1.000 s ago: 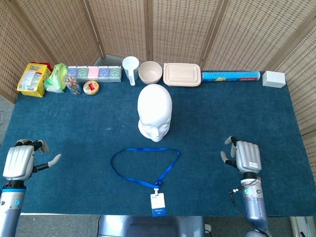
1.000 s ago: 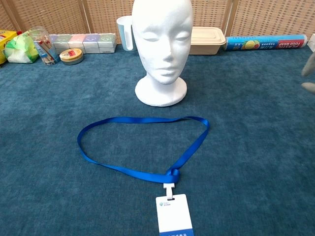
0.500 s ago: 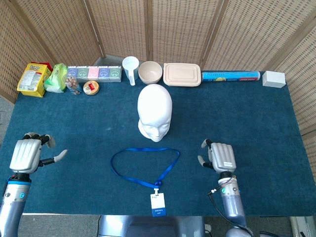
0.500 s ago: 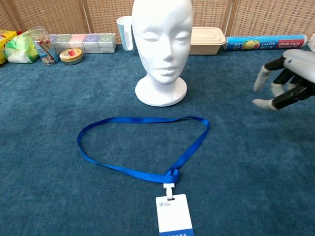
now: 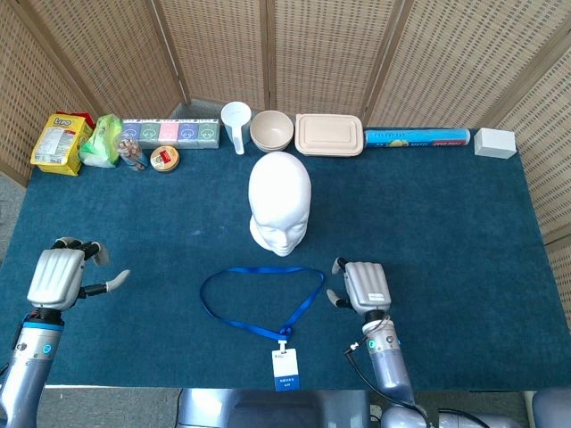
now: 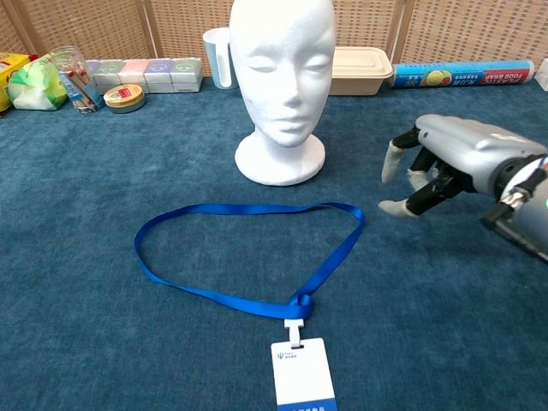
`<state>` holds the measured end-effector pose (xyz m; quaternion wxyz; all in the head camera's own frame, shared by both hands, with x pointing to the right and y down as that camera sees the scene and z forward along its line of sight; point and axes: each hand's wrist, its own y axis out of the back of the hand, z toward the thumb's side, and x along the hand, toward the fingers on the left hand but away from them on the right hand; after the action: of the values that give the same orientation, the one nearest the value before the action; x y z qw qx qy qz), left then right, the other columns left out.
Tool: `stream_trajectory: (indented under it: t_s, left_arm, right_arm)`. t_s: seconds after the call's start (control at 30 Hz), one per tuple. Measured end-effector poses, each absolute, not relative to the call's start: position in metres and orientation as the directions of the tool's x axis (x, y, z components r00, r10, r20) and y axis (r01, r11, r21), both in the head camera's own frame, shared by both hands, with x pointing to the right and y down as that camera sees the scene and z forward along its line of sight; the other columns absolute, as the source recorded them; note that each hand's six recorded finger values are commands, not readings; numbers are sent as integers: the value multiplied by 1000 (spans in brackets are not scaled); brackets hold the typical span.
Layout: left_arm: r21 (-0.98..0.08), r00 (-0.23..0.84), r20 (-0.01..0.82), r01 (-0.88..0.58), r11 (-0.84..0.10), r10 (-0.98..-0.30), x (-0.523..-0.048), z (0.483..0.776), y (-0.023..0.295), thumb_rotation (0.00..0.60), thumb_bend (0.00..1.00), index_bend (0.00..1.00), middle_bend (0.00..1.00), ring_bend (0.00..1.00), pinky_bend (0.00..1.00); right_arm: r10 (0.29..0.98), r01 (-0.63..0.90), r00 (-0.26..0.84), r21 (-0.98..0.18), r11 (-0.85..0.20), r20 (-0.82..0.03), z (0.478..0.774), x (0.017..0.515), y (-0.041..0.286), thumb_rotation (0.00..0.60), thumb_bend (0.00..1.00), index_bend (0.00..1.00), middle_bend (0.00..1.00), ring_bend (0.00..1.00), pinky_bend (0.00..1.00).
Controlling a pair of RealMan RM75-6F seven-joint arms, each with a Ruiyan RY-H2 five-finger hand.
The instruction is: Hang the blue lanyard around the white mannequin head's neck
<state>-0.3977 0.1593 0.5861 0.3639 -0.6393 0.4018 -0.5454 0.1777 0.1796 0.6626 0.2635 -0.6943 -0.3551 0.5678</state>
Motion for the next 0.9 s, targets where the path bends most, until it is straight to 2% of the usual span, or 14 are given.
stream_trajectory:
  t_s: [0.9]
  left_arm:
    - [-900, 75, 414, -111, -420, -907, -400, 588, 161, 190, 163, 559, 579, 498, 315]
  right_arm:
    - [754, 137, 77, -742, -656, -652, 701, 139, 163, 496, 315, 420, 827, 1000, 1000]
